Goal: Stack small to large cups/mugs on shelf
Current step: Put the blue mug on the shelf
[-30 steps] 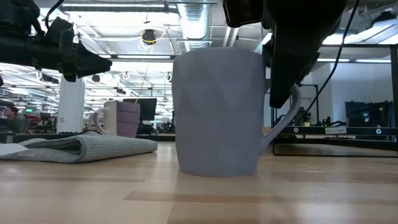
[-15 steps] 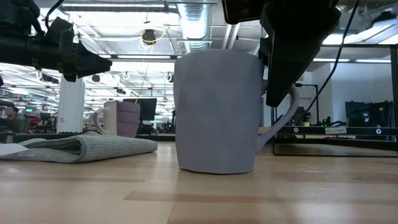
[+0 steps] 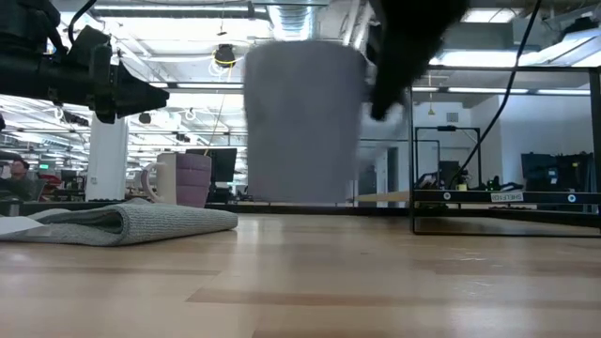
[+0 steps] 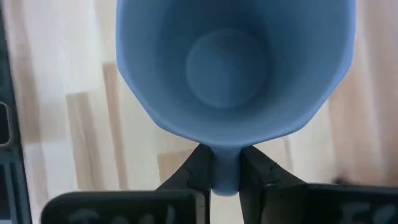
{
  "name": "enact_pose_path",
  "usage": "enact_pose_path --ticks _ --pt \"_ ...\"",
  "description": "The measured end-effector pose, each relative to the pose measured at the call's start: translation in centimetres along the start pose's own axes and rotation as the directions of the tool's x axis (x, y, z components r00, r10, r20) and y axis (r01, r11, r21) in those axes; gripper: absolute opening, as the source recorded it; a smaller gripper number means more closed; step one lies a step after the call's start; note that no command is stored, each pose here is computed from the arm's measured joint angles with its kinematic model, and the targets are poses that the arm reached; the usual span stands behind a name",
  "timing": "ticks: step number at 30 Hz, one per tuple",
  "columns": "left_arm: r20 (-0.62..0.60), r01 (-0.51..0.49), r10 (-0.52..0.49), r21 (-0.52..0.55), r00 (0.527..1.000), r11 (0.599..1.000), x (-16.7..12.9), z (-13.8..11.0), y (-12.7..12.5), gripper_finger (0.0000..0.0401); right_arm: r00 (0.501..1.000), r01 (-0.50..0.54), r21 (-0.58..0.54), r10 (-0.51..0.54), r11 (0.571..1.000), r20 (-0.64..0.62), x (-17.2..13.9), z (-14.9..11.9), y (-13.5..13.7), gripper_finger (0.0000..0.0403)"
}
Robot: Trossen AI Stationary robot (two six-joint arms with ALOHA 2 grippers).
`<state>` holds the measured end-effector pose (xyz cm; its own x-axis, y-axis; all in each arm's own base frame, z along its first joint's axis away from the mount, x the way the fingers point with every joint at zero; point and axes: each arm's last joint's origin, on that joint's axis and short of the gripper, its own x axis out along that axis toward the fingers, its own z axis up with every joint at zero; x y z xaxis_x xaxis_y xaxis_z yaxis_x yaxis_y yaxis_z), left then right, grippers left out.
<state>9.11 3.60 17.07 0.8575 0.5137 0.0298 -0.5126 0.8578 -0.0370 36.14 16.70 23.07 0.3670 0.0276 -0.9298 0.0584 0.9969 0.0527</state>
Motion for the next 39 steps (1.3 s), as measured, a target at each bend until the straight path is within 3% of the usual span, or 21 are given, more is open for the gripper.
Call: enact_pose_path --ticks 4,7,13,20,23,29,32,39 --pt "0.0 0.0 0.0 0.0 1.0 1.0 0.0 0.0 0.0 0.0164 0.999 0.0 -0.069 0.003 0.998 0.037 -2.0 1.7 -0.5 0.0057" --pt "0.0 0.0 0.0 0.0 1.0 1.0 0.0 0.0 0.0 0.0164 0.998 0.058 -0.103 -0.056 0.993 0.029 -3.8 2.6 -1.5 0.0057" --pt "0.0 0.0 0.0 0.0 1.0 1.0 0.0 0.0 0.0 0.0164 0.977 0.214 -0.101 -0.214 0.972 0.011 -8.0 3.8 -3.6 0.0057" --pt "0.0 0.0 0.0 0.0 1.0 1.0 0.0 0.0 0.0 0.0164 0.966 0.257 -0.098 -0.258 0.961 0.007 -13.1 4.3 -5.3 0.0057" --pt "0.0 0.0 0.0 0.0 1.0 1.0 0.0 0.0 0.0 0.0164 0.954 0.299 -0.076 -0.301 0.951 -0.01 -15.4 3.4 -6.5 0.0057" --pt "0.0 0.0 0.0 -0.001 1.0 1.0 0.0 0.0 0.0 0.0164 0.954 0.281 0.017 -0.281 0.959 0.102 -20.7 1.1 -8.8 0.0057" --pt "-0.005 0.0 0.0 -0.004 1.0 1.0 0.0 0.0 0.0 0.0164 0.934 0.317 0.051 -0.321 0.947 0.16 -23.0 -0.8 -10.0 0.0057" --pt "-0.009 -0.01 0.01 -0.002 1.0 1.0 0.1 -0.1 0.0 0.0164 0.902 0.399 0.118 -0.412 0.91 0.131 -24.1 -6.2 -13.4 0.0057"
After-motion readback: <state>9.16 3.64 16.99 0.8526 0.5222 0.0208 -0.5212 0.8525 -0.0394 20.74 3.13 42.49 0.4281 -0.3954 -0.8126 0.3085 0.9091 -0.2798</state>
